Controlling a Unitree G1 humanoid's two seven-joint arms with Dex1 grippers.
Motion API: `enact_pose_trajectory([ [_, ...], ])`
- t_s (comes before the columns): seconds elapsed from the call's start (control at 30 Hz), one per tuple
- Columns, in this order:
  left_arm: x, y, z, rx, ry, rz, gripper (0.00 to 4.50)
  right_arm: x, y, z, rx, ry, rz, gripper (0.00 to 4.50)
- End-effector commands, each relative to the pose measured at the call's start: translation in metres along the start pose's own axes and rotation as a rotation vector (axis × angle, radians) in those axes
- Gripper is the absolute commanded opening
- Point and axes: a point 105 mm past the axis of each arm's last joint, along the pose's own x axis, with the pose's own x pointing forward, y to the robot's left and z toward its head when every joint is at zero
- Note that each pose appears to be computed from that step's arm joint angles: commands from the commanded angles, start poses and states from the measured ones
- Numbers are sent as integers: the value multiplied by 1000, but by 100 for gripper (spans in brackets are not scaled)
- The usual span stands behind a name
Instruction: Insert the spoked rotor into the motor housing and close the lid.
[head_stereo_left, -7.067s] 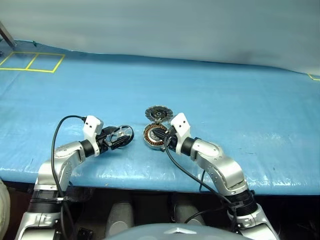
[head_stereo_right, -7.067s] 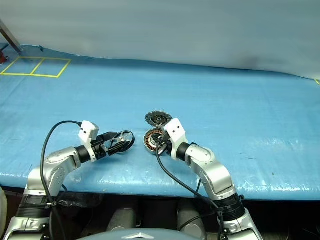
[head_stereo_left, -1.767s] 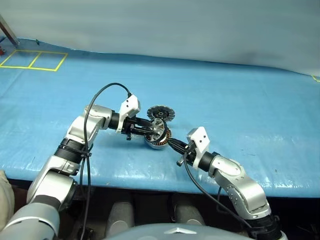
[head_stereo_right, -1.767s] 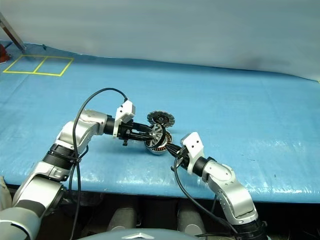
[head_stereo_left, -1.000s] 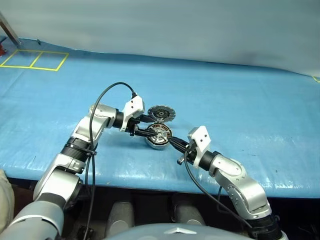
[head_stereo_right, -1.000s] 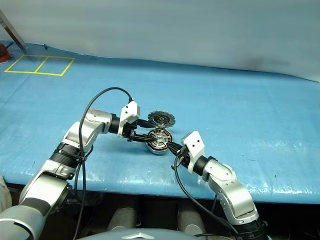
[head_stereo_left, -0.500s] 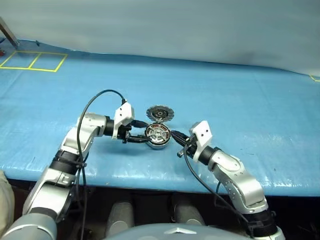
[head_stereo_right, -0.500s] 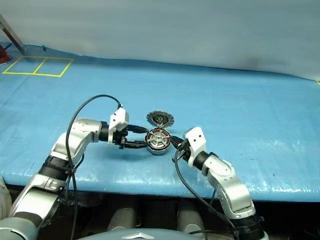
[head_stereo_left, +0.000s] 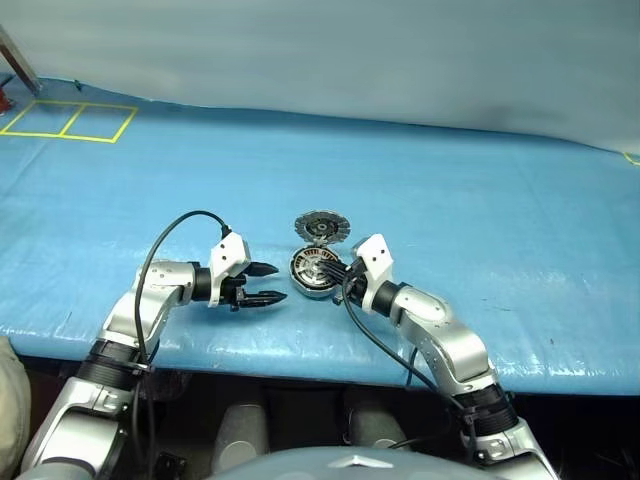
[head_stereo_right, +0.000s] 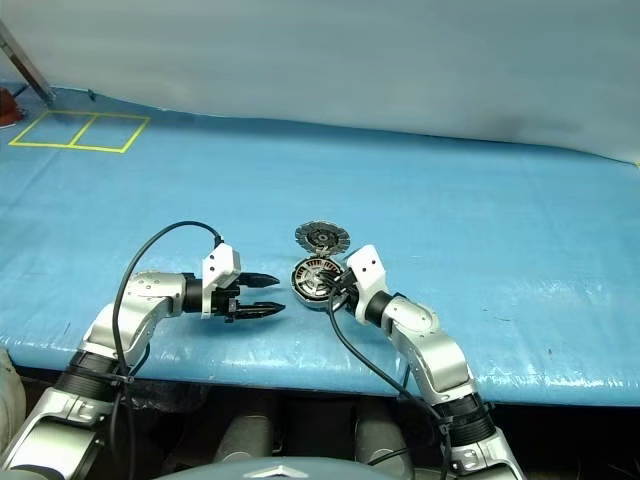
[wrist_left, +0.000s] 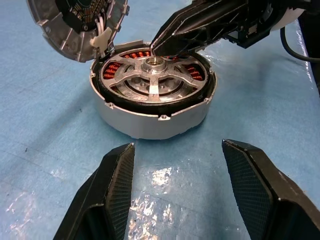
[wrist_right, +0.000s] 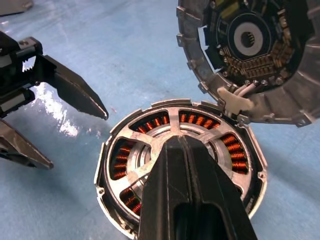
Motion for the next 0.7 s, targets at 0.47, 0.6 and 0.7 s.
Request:
enact_pose_trajectory([
  [0.47, -6, 2, 17, 1, -79, 53, 302, 2, -6, -55, -112, 231, -45, 0],
  [0.6, -7, 4, 18, -5, -82, 65, 302, 2, -6, -68, -152, 309, -47, 0],
  [0.7, -8, 5, 18, -7, -85, 73, 302, 1, -7, -79, -168, 364, -50, 0],
])
